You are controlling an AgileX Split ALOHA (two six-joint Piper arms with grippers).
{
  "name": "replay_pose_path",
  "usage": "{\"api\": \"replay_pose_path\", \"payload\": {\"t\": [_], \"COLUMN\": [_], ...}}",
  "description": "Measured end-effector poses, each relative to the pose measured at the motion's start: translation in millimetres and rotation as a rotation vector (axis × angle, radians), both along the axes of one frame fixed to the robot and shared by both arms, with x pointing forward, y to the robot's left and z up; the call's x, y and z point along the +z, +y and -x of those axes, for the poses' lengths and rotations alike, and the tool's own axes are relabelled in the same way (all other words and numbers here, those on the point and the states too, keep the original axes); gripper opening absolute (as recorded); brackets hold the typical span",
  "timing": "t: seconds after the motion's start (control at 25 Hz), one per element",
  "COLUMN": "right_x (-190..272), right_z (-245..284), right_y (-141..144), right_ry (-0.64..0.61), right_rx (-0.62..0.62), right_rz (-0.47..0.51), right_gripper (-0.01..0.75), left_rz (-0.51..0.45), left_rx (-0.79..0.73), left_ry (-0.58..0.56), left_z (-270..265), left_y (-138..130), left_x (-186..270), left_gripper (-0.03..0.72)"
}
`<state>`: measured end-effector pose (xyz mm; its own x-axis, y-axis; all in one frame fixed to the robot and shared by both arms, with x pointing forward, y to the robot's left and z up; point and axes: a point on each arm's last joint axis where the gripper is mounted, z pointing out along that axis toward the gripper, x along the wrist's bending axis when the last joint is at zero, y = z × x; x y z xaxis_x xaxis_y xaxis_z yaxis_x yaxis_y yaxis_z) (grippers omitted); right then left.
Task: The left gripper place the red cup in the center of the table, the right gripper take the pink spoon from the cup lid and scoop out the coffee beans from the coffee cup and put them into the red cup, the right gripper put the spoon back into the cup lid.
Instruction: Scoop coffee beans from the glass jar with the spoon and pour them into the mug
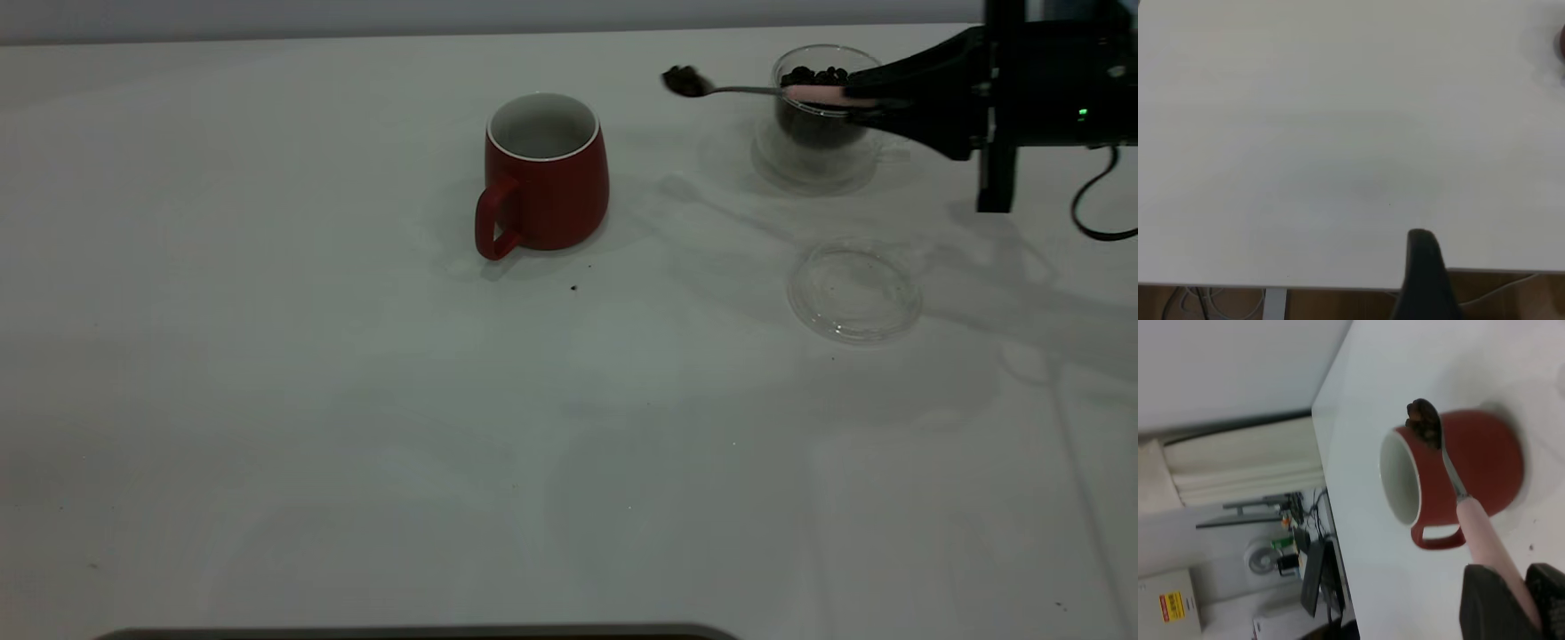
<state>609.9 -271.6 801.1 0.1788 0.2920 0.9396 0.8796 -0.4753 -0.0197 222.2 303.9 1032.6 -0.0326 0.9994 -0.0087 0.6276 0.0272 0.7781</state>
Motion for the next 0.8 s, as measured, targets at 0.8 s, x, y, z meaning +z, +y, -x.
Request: {"api": "replay_pose_path", "payload": {"t": [0.8], "right_x": [0.1], "right_z": [5.2], "right_y": [40.2], "right_ry": [0.000], "right_rx": [0.108], "right_rz": [-0.001], "right_gripper": [0.114], "left_rz": [0.001], "left_rx": [0.001], "left_ry": [0.000], "left_z": [0.0], "left_y": [0.0], "left_x": [0.0], "left_gripper": [0.588]}}
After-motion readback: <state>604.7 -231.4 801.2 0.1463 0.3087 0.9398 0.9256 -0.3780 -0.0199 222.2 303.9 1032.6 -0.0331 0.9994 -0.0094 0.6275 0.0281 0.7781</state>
